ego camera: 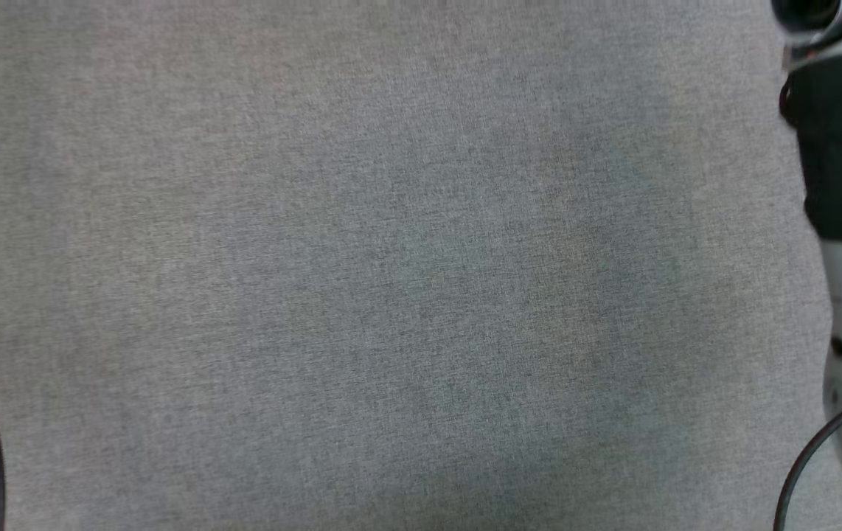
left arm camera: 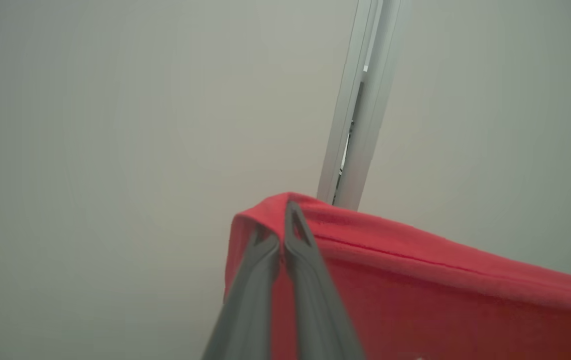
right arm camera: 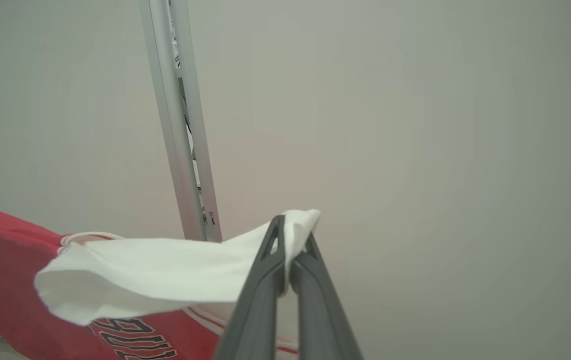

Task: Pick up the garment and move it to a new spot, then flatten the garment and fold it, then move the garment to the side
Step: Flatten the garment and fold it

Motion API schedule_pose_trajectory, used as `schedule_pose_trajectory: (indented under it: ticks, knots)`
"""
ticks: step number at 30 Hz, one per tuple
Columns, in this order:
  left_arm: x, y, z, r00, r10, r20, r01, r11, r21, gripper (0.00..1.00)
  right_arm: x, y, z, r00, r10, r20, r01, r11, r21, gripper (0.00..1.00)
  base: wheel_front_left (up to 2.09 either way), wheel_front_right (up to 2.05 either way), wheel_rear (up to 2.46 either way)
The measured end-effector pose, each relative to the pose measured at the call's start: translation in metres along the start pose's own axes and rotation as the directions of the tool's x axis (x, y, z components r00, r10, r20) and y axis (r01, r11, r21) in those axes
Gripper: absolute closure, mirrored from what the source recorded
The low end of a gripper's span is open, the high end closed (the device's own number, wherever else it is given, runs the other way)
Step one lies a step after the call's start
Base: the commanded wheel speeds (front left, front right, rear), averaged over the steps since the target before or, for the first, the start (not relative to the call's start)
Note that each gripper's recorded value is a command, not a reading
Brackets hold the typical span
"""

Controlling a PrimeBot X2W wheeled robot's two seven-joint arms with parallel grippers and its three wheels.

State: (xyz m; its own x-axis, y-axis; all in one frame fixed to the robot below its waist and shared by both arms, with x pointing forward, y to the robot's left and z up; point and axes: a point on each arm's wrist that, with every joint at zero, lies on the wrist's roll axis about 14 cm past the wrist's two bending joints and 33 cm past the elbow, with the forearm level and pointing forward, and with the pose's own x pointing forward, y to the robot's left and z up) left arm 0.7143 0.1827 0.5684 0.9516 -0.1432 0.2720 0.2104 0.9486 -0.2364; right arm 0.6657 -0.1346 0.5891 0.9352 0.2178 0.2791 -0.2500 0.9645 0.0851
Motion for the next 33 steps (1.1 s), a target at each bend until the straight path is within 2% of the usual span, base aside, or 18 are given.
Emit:
schedule_pose_trajectory:
  ticks: [7, 13, 19, 26, 33]
  knots:
    - [-0.062, -0.005, -0.018, 0.998, -0.007, -0.064, -0.001, 0.994, -0.113, 1.00, -0.048, 0.014, -0.014, 0.999, 0.006, -0.054, -0.003, 0.998, 0.059, 1.00, 0.00, 0.00, 0.00]
    - [-0.146, -0.010, -0.038, 0.984, 0.000, -0.176, -0.034, 0.982, -0.188, 1.00, -0.122, 0.016, -0.031, 0.988, -0.018, -0.156, 0.040, 0.989, 0.142, 1.00, 0.00, 0.00, 0.00]
    - [-0.229, -0.018, -0.045, 0.964, 0.053, -0.261, -0.121, 0.961, -0.248, 1.00, -0.199, 0.025, -0.037, 0.968, -0.059, -0.243, 0.120, 0.963, 0.242, 1.00, 0.00, 0.00, 0.00]
    - [-0.288, -0.030, -0.045, 0.945, 0.107, -0.309, -0.204, 0.932, -0.299, 1.00, -0.250, 0.043, -0.034, 0.946, -0.053, -0.320, 0.150, 0.946, 0.287, 1.00, 0.00, 0.00, 0.00]
    - [-0.341, -0.020, -0.041, 0.913, 0.225, -0.341, -0.333, 0.892, -0.305, 1.00, -0.289, 0.059, -0.021, 0.930, -0.047, -0.364, 0.174, 0.929, 0.325, 1.00, 0.00, 0.00, 0.00]
